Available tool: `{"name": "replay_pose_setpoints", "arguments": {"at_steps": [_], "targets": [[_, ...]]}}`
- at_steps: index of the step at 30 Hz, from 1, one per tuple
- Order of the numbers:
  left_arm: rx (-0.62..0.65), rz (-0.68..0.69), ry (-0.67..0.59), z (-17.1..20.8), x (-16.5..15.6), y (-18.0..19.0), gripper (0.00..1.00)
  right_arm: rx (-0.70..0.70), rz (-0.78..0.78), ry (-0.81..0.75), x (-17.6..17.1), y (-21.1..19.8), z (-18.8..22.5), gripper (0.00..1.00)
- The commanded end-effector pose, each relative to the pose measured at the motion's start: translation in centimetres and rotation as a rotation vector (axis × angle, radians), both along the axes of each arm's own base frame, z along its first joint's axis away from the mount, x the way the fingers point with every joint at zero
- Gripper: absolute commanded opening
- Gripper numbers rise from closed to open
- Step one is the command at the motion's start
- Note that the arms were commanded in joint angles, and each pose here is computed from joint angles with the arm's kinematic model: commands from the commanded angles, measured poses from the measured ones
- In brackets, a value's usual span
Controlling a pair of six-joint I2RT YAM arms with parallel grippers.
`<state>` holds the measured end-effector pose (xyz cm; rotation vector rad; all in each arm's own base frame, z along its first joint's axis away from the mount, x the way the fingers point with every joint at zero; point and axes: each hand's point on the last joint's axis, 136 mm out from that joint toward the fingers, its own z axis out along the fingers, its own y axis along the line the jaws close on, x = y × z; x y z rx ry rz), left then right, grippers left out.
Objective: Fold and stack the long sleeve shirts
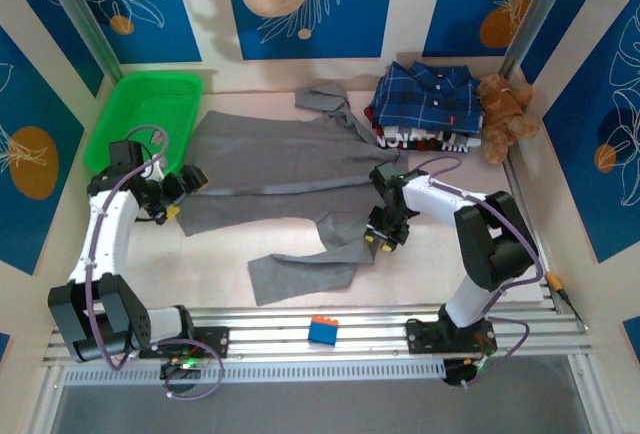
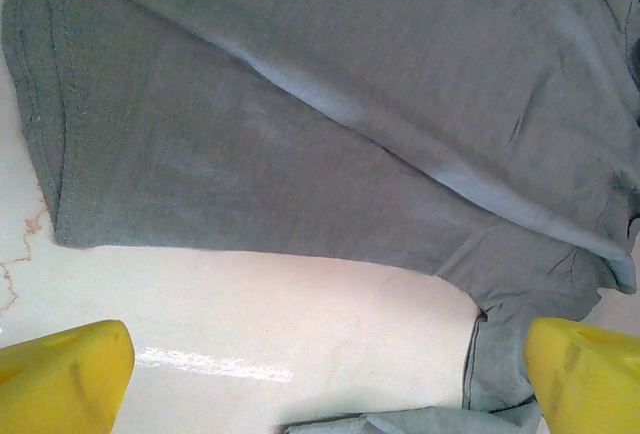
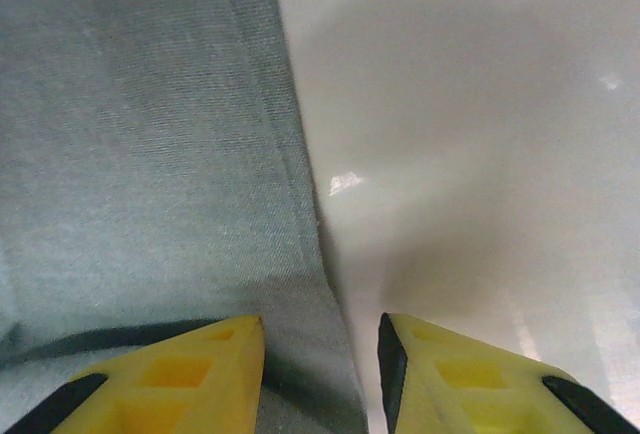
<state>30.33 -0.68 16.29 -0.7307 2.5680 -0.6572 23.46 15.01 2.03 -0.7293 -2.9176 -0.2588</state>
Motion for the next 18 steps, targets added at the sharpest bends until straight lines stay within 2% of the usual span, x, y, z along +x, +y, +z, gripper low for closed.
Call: {"name": "replay_pose_setpoints", "arguments": {"at_steps": [1,5,11,15,18], "targets": [[0.023,0.002,-0.004,-0.1,-0.7,0.6,1.00,-0.024,-0.020,0.022,-0.2,0.2,-0.7,0.36],[0.025,0.014,0.004,-0.5,-0.9,0.9,1.00,-0.067,-0.026,0.044,-0.6,0.0,-1.5,0.33],[0.016,0.061,0.023,-1.4,-1.5,1.5,1.00,-0.144,-0.049,0.047,-0.5,-1.2,-2.2,0.19],[0.148,0.124,0.107,-2.1,-3.3,3.7,1.00,-0.148,-0.027,0.019,0.2,-1.0,-1.8,0.06],[0.166,0.134,0.155,-3.2,-4.3,4.0,1.00,-0.158,0.005,-0.004,0.3,-1.0,-0.9,0.03]]}}
